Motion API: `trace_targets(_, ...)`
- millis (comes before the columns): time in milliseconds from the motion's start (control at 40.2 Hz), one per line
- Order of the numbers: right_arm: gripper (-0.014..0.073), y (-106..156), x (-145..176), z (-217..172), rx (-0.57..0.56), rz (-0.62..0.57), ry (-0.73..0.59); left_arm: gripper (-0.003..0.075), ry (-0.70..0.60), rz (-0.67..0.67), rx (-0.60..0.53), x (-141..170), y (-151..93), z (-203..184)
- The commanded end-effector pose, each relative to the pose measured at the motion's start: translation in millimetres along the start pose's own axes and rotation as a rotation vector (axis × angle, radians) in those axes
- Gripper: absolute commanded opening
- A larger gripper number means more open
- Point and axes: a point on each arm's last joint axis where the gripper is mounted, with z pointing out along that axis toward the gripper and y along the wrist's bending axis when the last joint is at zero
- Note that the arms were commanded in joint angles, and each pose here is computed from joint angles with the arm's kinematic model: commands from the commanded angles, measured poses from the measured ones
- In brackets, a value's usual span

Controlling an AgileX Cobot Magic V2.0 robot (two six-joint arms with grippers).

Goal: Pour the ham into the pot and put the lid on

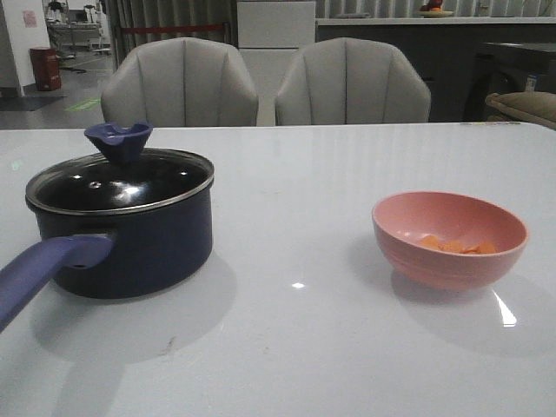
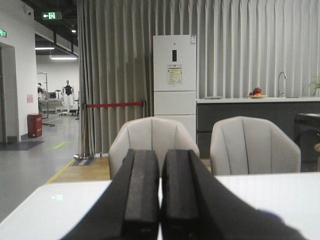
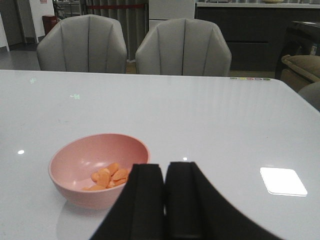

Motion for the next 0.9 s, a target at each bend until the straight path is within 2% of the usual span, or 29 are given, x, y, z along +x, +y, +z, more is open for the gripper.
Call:
trace_targets(0, 0.0148, 0.8, -10.2, -2.2, -0.005, -0.022, -0.105, 0.0113, -0.03, -0.025, -0.001, -35.8, -0.2, 7.5)
trace_targets(174, 0.0148, 0.8, -10.2, -2.2, -0.005, -0.022, -0.105, 0.0113, 0.203, -0.025, -0.003, -51.8, -0.6, 31.2)
trace_targets(299, 0.0148, 0.8, -10.2, -2.2, -0.005, -0.022, -0.105, 0.0113, 0.304, -0.025, -0.005, -45.3, -0.6, 43.6)
trace_targets(721, 0.0148, 0.8, -10.3, -2.3, -0.005, -0.022, -0.106, 0.0117, 0.41, -0.026, -0.007, -29.1, -0.4, 62.3)
trace_targets(871, 0.0148, 0.8, -10.3, -2.3, -0.005, -0.022, -0.106, 0.019, 0.419, -0.026, -0.007, -27.7, -0.4, 63.7)
